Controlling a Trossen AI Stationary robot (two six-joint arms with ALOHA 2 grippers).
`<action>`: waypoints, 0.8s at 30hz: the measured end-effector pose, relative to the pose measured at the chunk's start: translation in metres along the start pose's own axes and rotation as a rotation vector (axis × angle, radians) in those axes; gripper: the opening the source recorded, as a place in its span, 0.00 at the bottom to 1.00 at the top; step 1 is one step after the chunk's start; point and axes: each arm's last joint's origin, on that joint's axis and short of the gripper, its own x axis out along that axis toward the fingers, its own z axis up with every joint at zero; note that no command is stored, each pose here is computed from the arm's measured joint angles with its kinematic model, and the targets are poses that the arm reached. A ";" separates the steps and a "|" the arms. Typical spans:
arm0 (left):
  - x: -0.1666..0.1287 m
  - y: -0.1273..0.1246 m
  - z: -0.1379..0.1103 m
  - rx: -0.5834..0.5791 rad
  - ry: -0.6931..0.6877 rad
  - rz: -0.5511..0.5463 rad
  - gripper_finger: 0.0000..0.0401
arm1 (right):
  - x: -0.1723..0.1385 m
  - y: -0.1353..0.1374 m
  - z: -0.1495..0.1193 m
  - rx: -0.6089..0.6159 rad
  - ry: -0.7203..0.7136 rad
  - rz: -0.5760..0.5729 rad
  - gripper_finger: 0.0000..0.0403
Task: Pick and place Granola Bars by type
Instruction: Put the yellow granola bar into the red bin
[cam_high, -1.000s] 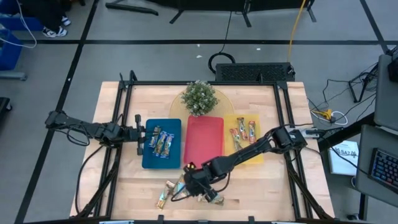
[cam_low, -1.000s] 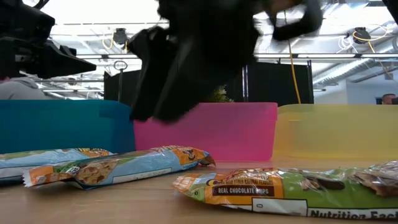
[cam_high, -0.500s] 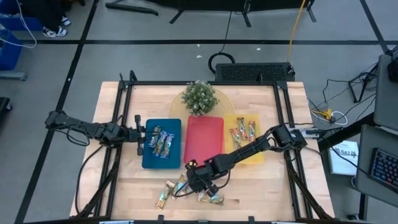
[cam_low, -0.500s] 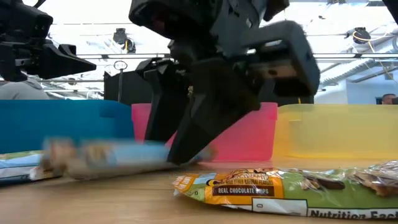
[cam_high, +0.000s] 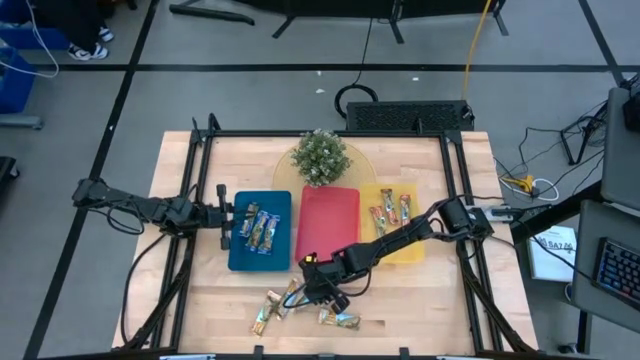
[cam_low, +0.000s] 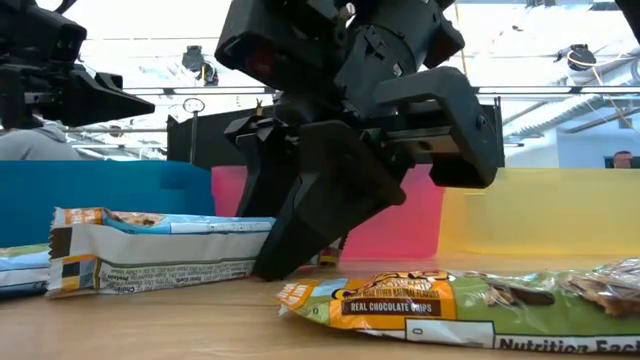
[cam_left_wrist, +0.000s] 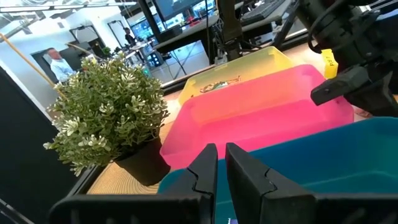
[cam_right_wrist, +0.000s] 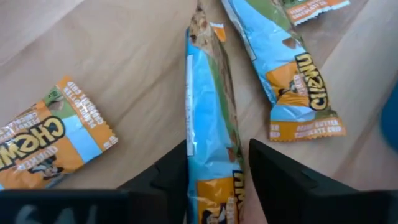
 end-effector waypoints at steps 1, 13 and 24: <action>0.000 0.000 0.000 -0.007 0.000 0.000 0.10 | 0.000 0.001 0.001 -0.003 -0.008 0.007 0.37; 0.000 0.000 0.000 -0.031 0.003 -0.001 0.10 | -0.027 0.018 0.020 -0.049 -0.082 0.011 0.11; 0.000 0.000 0.000 -0.045 0.005 -0.002 0.10 | -0.164 0.000 0.053 0.287 -0.260 -0.629 0.11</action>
